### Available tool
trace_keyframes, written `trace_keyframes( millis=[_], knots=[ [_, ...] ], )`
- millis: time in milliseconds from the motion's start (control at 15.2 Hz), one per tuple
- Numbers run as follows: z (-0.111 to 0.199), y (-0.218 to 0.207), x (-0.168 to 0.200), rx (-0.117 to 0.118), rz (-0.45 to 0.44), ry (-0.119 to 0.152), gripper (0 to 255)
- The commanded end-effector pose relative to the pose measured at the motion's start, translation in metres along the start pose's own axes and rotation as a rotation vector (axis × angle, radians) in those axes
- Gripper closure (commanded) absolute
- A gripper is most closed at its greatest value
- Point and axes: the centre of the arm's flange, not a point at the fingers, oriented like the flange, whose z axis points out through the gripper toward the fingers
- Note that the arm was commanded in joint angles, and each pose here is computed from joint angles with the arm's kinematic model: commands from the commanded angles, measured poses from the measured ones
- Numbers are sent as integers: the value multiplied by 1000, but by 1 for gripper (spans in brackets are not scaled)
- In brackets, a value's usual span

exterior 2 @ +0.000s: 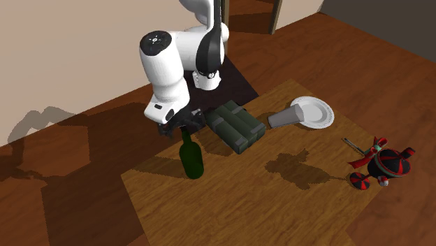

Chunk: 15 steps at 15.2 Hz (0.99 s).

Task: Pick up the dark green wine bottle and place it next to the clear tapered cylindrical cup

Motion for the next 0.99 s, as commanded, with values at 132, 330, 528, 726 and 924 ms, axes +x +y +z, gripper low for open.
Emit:
trace_keyframes(
  millis=[132,330,528,726,924],
  knots=[
    [22,0,1,0,0,0,0],
    [25,0,1,0,0,0,0],
    [25,0,1,0,0,0,0],
    [25,0,1,0,0,0,255],
    [25,0,1,0,0,0,255]
  ],
)
